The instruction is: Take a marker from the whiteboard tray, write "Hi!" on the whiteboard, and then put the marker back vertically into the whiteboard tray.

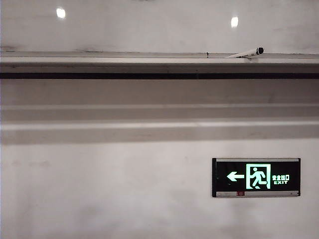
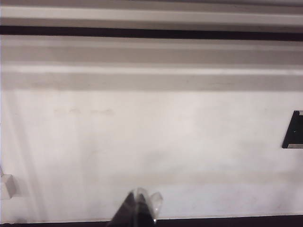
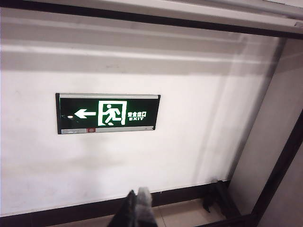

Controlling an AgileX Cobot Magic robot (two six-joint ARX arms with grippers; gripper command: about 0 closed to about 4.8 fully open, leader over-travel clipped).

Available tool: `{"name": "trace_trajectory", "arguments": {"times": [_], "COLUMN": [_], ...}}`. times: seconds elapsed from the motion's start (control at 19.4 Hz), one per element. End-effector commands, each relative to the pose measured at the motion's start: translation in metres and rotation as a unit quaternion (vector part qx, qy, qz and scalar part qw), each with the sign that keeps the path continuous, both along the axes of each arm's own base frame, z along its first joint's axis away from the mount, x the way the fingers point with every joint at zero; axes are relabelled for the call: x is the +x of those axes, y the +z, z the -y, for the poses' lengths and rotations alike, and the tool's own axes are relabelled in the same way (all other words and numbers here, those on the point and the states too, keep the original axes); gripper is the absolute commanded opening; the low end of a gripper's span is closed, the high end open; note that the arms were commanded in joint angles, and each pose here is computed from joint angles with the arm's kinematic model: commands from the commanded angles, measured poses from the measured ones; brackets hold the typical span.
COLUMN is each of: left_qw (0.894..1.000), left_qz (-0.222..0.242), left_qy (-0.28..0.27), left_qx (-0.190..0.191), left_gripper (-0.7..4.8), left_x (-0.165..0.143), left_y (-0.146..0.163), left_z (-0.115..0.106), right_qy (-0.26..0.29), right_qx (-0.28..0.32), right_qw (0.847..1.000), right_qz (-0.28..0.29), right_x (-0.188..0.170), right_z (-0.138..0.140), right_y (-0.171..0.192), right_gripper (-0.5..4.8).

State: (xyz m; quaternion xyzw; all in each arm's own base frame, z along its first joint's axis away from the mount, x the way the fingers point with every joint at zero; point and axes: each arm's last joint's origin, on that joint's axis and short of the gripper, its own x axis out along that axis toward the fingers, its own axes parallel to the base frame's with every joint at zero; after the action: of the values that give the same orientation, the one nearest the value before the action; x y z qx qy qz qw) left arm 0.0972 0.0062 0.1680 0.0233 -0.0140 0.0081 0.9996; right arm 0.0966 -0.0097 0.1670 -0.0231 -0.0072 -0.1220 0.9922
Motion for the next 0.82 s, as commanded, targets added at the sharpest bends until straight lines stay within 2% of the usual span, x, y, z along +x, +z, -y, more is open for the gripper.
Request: {"name": "trace_trajectory", "arguments": {"times": [0.05,0.31,0.46,0.52,0.62,0.67,0.82], "left_qw": [1.000,1.000,0.998,0.996,0.995,0.995,0.994], "left_qz": [0.008,0.008,0.024,0.038,0.055,0.070,0.081], "left_qy": [-0.002,-0.001,0.008,0.008,0.007,0.006,0.007], "left_qx": [-0.001,-0.002,-0.061,-0.077,-0.077,-0.076,-0.075], "left_gripper": [-0.05,-0.05,-0.05,-0.05,-0.05,-0.05,-0.05], "left_x": [0.000,0.000,-0.003,-0.007,-0.015,-0.024,-0.036], "left_y": [0.002,0.002,0.015,0.028,0.052,0.074,0.117], "left_z": [0.000,0.000,0.000,0.000,0.000,0.001,0.002], "right_qy": [0.001,0.001,0.005,0.005,0.006,0.008,0.028], "right_qx": [0.001,0.001,0.025,0.025,0.025,0.024,0.021], "right_qw": [1.000,1.000,0.998,0.998,0.998,0.997,0.996], "right_qz": [0.009,0.011,0.052,0.059,0.061,0.072,0.083], "right_x": [0.000,0.000,-0.007,-0.012,-0.023,-0.030,-0.035], "right_z": [0.000,0.000,0.000,-0.001,-0.001,-0.001,-0.003], "right_y": [0.001,0.002,0.030,0.046,0.071,0.092,0.130], "right_gripper": [-0.01,-0.01,-0.01,-0.01,-0.01,-0.01,-0.01]}}
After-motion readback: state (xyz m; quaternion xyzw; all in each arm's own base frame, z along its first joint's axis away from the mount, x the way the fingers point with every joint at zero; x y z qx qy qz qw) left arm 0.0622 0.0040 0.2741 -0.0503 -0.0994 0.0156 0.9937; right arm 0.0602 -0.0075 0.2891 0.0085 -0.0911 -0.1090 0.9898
